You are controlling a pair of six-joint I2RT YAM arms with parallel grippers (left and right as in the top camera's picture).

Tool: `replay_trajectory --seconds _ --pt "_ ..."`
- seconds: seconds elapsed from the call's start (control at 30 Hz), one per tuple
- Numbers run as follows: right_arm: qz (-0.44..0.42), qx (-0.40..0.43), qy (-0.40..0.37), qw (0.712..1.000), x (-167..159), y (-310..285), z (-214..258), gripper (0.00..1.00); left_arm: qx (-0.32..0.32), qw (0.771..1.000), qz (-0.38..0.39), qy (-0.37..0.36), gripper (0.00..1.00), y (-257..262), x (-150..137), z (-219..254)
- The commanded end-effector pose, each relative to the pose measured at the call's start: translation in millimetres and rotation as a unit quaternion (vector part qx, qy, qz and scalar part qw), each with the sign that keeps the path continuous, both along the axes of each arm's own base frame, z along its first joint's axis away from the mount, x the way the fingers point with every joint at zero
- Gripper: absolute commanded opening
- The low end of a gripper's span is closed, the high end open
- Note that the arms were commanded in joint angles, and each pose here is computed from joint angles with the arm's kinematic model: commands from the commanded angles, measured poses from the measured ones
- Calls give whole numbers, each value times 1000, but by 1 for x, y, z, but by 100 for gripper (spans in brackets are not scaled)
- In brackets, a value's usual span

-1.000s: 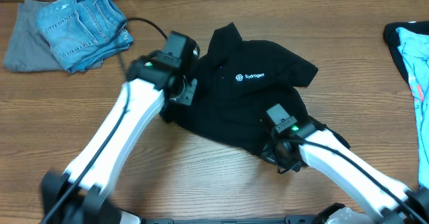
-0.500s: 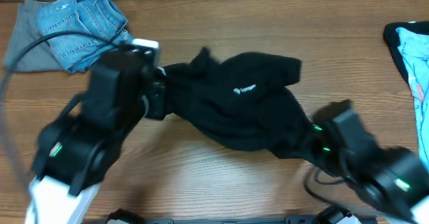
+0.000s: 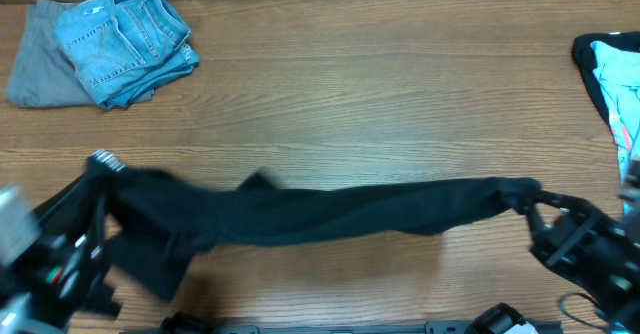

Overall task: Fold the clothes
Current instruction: 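Lift the shirt with both grippers and stretch it apart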

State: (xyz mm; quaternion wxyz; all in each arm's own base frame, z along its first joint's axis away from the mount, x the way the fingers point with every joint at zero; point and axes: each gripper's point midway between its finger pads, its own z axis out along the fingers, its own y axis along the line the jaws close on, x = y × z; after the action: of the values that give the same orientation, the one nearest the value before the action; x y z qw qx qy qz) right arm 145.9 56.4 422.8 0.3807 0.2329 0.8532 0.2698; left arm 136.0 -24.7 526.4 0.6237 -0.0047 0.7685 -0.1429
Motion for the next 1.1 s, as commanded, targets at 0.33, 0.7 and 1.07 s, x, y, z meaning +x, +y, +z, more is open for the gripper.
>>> replay_trajectory --seconds 0.33,0.7,1.07 --pt "-58 -19 -54 997 9 -23 30 4 -3 998 66 -1 4 18 13 11" --pt "-48 -138 -20 989 133 37 3 4 123 977 125 122 4 -20 169 -48" --pt "-92 -138 -89 982 218 -5 57 4 160 964 205 49 4 4 266 -8"
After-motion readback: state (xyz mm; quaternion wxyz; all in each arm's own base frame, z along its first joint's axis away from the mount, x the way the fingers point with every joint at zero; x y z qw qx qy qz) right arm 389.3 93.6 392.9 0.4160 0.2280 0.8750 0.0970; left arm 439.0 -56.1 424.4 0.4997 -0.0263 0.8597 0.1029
